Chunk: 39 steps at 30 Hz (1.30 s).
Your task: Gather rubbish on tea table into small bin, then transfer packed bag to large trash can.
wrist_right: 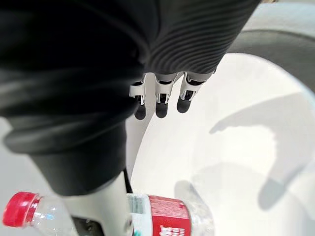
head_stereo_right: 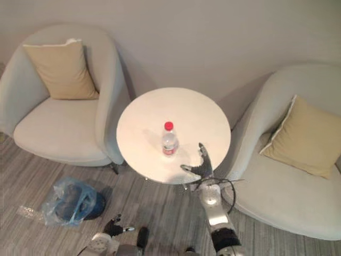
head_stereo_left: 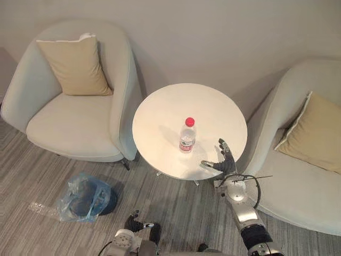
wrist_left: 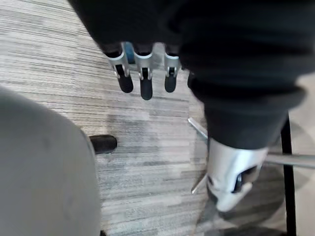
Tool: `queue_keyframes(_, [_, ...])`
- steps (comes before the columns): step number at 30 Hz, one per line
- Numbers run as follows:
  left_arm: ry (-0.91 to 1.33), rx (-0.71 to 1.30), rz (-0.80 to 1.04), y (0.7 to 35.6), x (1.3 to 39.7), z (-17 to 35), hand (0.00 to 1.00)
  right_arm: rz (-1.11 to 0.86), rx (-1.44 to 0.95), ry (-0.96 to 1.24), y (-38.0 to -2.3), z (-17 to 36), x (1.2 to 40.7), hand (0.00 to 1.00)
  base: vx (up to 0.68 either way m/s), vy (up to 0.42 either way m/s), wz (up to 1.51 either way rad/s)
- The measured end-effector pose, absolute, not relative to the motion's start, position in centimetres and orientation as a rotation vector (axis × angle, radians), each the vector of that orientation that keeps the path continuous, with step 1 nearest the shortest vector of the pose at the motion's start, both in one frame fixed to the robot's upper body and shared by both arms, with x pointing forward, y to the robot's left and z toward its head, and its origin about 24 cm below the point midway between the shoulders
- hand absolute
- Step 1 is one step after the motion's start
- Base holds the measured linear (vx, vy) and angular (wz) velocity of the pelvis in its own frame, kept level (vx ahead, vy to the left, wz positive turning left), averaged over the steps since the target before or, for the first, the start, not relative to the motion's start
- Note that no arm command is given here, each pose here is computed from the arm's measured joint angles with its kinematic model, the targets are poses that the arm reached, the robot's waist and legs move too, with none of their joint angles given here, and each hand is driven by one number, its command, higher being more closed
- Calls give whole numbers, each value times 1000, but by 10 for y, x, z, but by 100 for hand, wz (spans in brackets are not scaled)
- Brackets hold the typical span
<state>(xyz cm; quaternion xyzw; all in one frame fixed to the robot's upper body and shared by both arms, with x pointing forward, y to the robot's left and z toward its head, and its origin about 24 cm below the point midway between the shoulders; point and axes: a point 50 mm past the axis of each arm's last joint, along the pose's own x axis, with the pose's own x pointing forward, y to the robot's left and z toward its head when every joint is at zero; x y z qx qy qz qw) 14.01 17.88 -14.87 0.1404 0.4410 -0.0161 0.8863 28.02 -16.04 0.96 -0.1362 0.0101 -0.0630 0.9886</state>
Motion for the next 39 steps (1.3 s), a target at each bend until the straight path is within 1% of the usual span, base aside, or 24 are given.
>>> queue_keyframes(5, [888,282,-29,177,148,-145,0,-130,-232,16,-157,18,300,0,-23,-2,10])
queue_keyframes(14, [839,255,-13,171,160,-140,0,-128,-187,1,-152,32,322,0,-17,-1,12])
queue_keyframes(19, [789,233,-2,169,173,-133,0,-151,-170,-56,-150,55,341,0,-29,8,17])
queue_keyframes(26, [744,198,13,166,182,-128,0,-204,-119,-156,-154,95,363,0,-52,18,11])
queue_keyframes(27, [737,198,12,166,183,-127,0,-207,-125,-160,-156,98,366,100,-47,16,6])
queue_keyframes(34, [727,181,18,164,187,-125,0,-226,-164,-230,-166,136,385,100,-22,5,13])
queue_keyframes(39, [725,184,12,164,187,-125,0,-213,-180,-273,-164,148,387,100,-22,8,2])
